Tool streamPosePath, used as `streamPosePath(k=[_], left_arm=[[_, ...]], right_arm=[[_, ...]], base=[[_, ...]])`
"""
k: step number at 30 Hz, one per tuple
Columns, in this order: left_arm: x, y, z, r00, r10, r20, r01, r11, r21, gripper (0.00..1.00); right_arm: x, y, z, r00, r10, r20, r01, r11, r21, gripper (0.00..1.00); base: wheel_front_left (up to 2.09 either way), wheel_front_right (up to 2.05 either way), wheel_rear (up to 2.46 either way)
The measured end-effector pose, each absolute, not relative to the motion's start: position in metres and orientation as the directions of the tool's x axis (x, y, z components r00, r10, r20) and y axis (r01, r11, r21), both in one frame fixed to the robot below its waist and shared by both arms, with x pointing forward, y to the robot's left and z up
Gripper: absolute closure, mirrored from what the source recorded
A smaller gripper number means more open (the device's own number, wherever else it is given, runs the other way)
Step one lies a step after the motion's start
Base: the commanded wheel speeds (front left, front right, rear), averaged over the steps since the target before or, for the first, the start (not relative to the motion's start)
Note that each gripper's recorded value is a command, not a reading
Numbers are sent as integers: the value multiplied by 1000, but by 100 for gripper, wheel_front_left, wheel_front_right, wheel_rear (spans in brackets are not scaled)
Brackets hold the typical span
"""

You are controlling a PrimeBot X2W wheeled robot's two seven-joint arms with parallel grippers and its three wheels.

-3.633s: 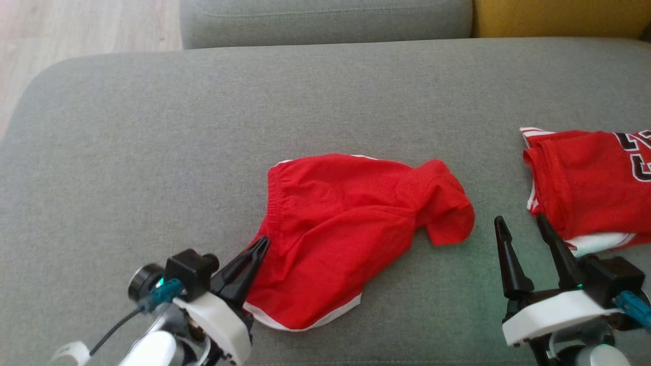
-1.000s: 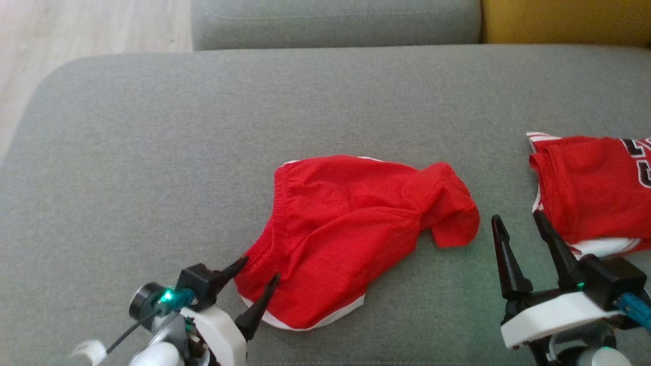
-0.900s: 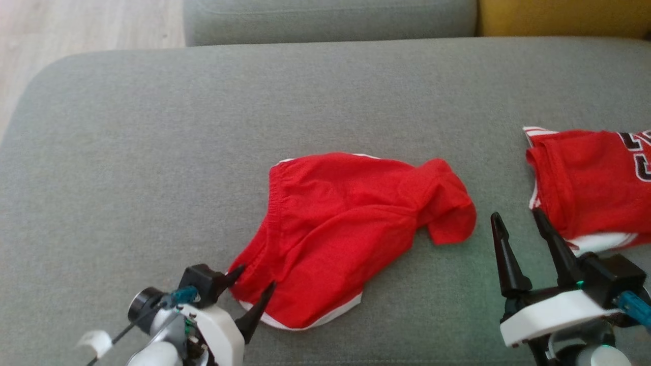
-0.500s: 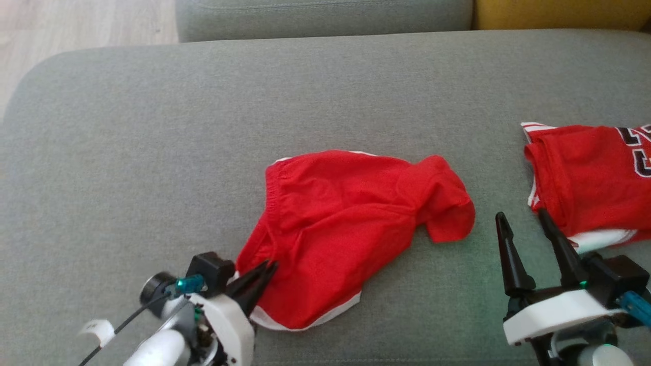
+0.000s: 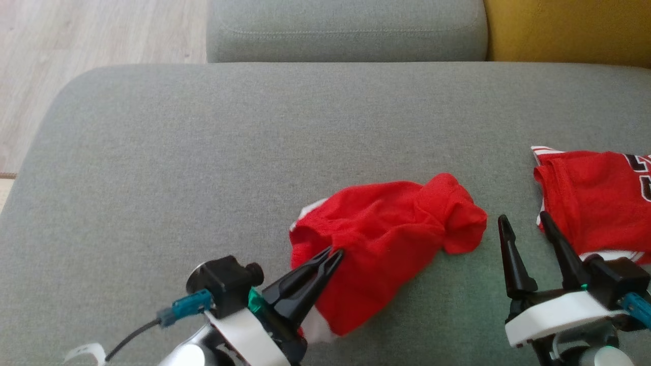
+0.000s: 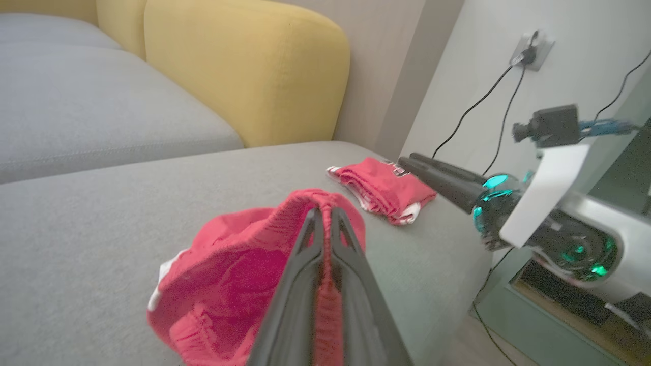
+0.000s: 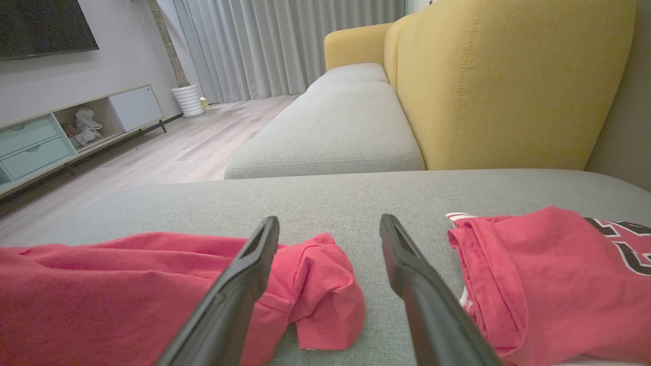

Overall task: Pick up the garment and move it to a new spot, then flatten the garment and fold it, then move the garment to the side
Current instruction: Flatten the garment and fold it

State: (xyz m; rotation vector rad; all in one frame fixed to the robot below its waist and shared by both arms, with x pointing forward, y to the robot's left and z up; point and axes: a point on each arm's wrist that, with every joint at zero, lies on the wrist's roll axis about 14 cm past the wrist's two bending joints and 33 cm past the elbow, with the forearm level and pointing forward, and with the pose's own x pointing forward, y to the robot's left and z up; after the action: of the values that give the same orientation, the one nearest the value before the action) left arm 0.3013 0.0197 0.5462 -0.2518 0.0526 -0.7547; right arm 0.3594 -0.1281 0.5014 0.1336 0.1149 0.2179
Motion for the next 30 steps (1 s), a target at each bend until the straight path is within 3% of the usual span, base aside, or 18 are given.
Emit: streamPosePath(k=[8, 12, 26, 27, 28, 29, 30], left_arm=[[318, 22, 564, 763, -638, 106, 639, 718, -275, 100], [355, 38, 558, 817, -568, 98, 572, 775, -270, 100], [476, 96, 459, 924, -361, -129, 324, 915, -242, 100], [479, 97, 450, 919, -362, -155, 320, 916, -240, 71], [480, 97, 441, 913, -364, -184, 317, 917, -241, 25], [480, 97, 432, 907, -364, -211, 313, 919, -239, 0], [480, 96, 426, 903, -364, -227, 311, 920, -237, 0]], right_arm=[[358, -134, 499, 973, 204, -109, -188, 972, 145, 0], [358, -140, 493, 974, 187, -131, -168, 975, 148, 0], [377, -155, 469, 972, 136, -191, -107, 982, 153, 0], [378, -156, 468, 972, 133, -195, -104, 983, 153, 0], [378, -157, 466, 971, 129, -199, -99, 983, 154, 0], [378, -158, 464, 971, 126, -204, -95, 983, 156, 0], [377, -159, 463, 970, 124, -207, -92, 983, 158, 0]], base=[[0, 0, 0], [0, 0, 0], [0, 0, 0], [0, 0, 0], [0, 0, 0], [0, 0, 0], [0, 0, 0]])
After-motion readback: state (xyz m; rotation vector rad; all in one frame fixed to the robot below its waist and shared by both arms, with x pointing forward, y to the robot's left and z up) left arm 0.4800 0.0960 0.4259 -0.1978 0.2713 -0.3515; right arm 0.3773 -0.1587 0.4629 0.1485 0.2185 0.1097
